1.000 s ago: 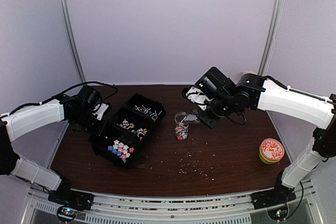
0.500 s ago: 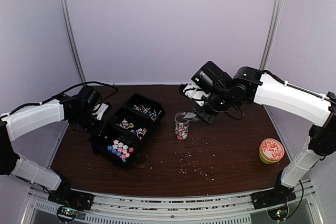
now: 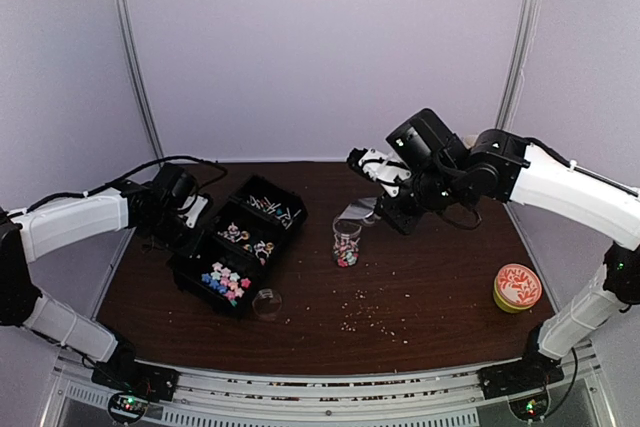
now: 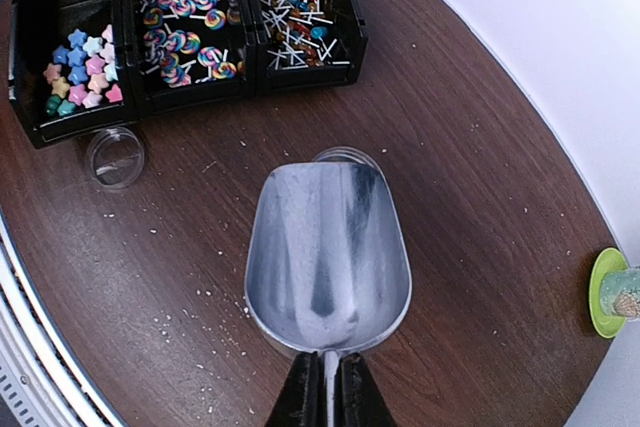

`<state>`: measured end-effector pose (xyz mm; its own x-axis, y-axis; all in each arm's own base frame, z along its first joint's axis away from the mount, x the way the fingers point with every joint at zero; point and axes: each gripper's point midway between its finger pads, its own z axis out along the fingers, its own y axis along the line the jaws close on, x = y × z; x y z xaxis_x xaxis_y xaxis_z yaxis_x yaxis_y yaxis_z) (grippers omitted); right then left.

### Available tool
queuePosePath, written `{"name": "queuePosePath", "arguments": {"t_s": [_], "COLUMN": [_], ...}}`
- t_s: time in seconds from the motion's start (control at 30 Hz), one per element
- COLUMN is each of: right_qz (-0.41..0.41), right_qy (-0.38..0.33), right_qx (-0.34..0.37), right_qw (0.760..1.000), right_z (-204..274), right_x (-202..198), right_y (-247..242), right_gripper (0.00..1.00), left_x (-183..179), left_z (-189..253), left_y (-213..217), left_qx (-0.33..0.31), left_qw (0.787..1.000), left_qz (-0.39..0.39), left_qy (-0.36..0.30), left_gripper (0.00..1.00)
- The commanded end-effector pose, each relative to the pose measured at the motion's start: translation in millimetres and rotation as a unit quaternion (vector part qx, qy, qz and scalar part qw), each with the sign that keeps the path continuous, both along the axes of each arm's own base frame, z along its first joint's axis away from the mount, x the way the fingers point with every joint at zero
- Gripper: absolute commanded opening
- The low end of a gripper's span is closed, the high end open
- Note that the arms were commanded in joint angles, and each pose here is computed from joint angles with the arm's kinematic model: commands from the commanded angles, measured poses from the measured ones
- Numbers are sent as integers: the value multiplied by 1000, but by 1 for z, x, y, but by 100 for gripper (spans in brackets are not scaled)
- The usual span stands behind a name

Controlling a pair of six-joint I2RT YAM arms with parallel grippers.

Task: Pack the candies
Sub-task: Place the fake candies in the packing bottle, then place the storage box at the center of the board.

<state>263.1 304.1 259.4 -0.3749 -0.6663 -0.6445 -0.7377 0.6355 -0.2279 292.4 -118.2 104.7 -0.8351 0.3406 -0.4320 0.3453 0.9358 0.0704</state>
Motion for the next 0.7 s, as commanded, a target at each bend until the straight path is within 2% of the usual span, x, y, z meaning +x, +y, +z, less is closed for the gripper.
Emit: {"name": "queuePosePath", "arguments": {"t_s": [0.0, 0.17, 0.33, 0.53, 0.67], "right_qz": [22, 43, 56, 66, 66], "right_qy": [-7, -8, -16, -17, -16], "right_qx": [63, 90, 104, 110, 111], "right_qw": [998, 995, 993, 992, 991], "right_z": [18, 25, 29, 28, 29], "right_x": [-7, -14, -18, -22, -23], "right_y": [13, 22, 25, 25, 24], "right_gripper": [0, 0, 0, 0, 0], "left_x": [38, 29, 25, 26, 31], "left_z": [34, 17, 0, -9, -13], "left_y": [-21, -40, -50, -52, -38], "left_qx": [-29, -8, -22, -20, 9], "left_qw": [994, 992, 991, 992, 995], "left_qz": [-25, -82, -98, -98, -70], "left_qy": [-102, -99, -84, -74, -71], "left_gripper": [0, 0, 0, 0, 0]}}
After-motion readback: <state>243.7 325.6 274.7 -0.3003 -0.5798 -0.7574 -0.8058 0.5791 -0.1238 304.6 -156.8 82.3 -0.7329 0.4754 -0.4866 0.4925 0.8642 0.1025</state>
